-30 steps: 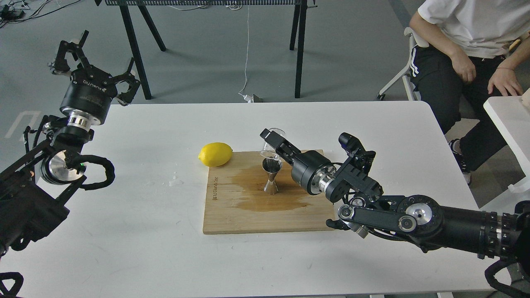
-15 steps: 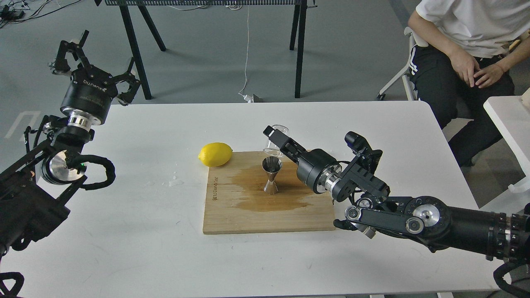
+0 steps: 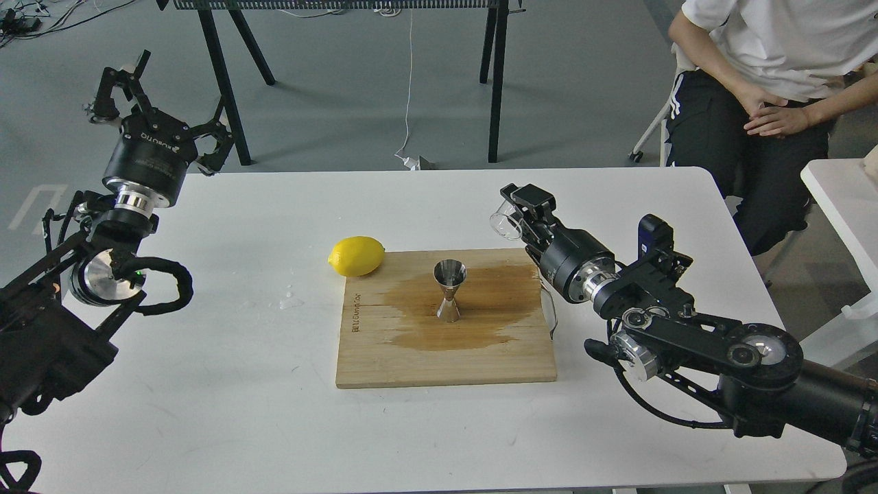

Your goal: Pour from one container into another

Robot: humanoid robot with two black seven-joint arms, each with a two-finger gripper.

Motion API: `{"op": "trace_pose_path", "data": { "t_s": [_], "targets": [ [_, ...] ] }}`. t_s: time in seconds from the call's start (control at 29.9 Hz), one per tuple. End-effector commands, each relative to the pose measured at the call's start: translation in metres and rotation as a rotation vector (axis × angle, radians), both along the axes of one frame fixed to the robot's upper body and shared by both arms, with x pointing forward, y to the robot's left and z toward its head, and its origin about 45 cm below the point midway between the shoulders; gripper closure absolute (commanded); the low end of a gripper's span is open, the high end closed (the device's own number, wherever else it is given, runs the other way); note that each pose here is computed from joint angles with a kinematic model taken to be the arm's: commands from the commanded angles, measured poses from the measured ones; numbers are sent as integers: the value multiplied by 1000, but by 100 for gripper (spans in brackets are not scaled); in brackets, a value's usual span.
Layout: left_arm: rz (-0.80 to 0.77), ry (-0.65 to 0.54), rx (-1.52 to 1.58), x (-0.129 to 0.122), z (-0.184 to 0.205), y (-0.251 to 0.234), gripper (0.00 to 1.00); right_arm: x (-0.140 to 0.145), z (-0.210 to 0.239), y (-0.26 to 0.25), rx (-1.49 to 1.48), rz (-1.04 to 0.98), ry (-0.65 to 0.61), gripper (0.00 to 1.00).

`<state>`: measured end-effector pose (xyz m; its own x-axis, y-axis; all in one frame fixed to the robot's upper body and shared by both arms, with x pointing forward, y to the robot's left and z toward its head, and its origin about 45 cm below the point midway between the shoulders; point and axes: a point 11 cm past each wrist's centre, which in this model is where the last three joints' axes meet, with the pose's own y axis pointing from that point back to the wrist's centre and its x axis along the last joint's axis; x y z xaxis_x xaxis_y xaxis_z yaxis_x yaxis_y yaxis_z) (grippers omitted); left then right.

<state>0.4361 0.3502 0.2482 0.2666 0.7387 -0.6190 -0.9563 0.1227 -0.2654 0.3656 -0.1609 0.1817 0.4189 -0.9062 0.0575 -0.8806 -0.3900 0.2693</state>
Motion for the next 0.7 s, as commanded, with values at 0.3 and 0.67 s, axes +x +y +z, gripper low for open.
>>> {"op": "trace_pose_path", "data": {
  "t_s": [0.3, 0.67],
  "targets": [
    [-3, -1, 2, 1, 0, -1, 0, -2, -19, -42, 552, -232, 357, 60],
    [-1, 4, 2, 0, -2, 0, 0, -22, -66, -113, 1002, -460, 535, 60]
  ]
}}
